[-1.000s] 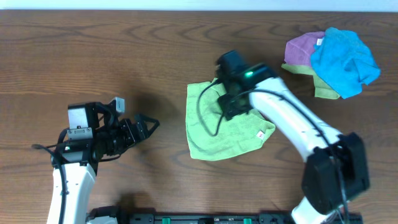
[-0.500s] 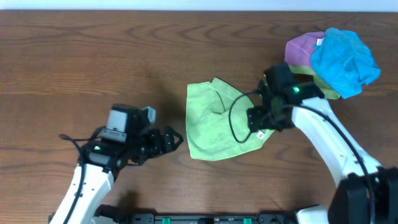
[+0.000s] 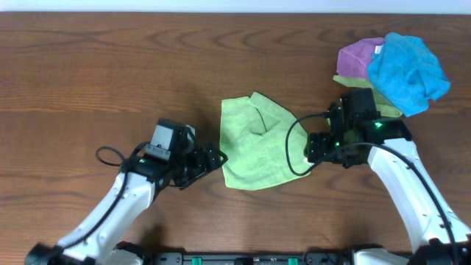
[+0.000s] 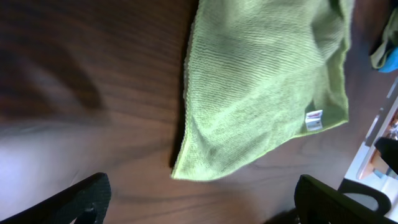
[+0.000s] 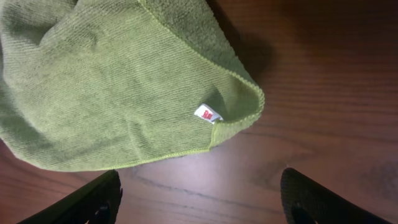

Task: Fold the cloth
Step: 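Grasp opposite corners of the green towel with left and right grippers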

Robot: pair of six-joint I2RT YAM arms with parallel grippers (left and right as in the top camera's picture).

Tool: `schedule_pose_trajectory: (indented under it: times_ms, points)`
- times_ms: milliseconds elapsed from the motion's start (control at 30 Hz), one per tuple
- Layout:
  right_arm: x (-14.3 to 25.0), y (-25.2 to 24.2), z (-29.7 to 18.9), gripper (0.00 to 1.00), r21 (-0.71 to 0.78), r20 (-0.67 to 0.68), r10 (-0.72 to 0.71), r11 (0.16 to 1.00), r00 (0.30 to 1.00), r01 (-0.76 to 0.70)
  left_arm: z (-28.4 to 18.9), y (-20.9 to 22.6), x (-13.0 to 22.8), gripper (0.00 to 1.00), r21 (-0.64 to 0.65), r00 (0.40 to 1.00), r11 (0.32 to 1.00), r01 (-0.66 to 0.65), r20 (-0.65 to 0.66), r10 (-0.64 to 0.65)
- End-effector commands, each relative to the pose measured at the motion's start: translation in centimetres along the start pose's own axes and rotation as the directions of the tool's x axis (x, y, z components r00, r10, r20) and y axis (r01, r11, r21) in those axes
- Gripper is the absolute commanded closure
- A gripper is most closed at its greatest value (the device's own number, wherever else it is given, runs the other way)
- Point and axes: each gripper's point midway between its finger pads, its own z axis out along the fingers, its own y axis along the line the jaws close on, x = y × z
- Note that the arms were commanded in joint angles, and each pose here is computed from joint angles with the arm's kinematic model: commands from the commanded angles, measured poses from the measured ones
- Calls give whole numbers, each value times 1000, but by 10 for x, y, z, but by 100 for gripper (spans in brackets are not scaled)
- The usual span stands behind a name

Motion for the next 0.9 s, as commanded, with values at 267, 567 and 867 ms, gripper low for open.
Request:
schedule_pose_trajectory:
  times_ms: [267, 567, 867]
  points:
    - [-1, -7, -9, 19, -53, 16, 53, 997, 998, -53, 37, 4, 10, 5, 53, 986, 997, 63, -155, -54]
    - [2, -12, -9, 19, -48, 3, 60, 997, 998, -59, 60, -6, 10, 5, 107, 978, 989, 100, -194, -77]
    - [5, -13, -9, 20, -46, -11, 50, 998, 999, -50, 78, -15, 25, 33, 113, 974, 991, 67, -221, -40]
